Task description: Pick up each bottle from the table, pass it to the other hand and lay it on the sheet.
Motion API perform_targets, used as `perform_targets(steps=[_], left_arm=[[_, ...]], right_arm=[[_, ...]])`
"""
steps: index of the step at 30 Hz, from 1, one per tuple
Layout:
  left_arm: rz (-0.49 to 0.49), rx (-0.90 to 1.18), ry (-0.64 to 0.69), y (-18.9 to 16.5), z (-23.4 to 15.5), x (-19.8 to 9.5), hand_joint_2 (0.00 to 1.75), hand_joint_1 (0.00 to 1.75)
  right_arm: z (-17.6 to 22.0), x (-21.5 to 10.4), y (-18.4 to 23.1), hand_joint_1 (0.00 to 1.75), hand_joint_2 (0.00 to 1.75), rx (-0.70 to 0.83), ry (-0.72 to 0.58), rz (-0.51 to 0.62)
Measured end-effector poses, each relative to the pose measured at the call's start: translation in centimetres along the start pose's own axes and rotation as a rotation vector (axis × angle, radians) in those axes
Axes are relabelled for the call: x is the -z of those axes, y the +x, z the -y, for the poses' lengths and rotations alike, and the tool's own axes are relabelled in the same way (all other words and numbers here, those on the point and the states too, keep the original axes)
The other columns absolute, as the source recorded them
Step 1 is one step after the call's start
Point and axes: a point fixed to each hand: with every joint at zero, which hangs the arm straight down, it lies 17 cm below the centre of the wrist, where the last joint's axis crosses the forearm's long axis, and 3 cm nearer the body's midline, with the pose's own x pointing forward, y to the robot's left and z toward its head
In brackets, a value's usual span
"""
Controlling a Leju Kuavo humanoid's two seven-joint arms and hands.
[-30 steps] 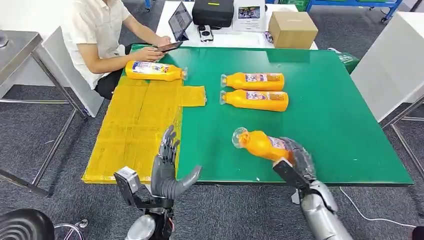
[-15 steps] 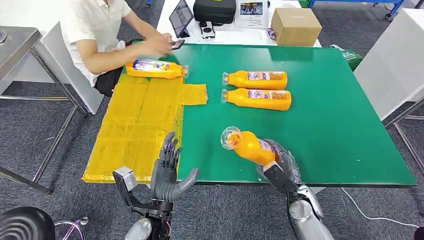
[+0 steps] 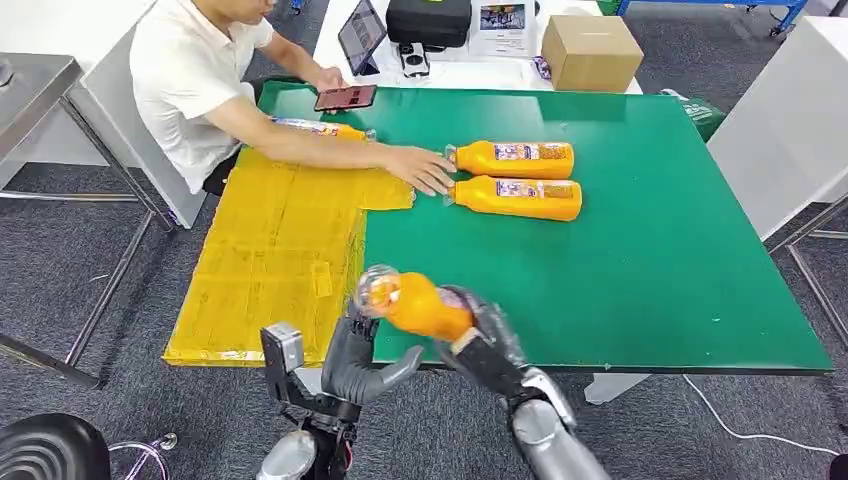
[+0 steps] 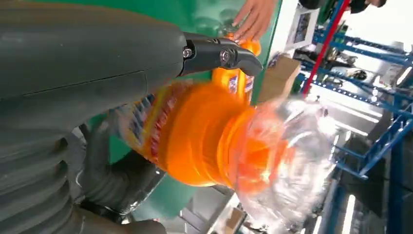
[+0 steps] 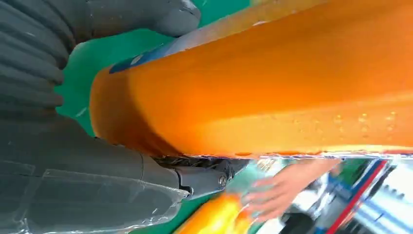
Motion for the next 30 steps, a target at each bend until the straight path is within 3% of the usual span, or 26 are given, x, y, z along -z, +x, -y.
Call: perform_targets(steps=[8,24,25,30], left_arm=[[0.017,0.047,0.003,0.1,0.0,1.2,1.75,0.0],[0.057,0.052,0.024,1.1,-0.7,2.0,1.75,0.05],[0.058,0.054,0.028,1.1,-0.8,2.0,1.75,1.75],[0.071,0.071,0.07,1.3,-1.6,2.2,1.75,1.75]], right_arm=[[-3.9,1.1,2.9,1.75,1.75,0.034,0.09,0.05],[-5.1,1.8,4.0,1.75,1.75,0.011,0.129,0.081],[-5.1,1.8,4.0,1.75,1.75,0.011,0.129,0.081],[-5.7,1.7,4.5,1.75,1.75,0.016,0.146,0.091]])
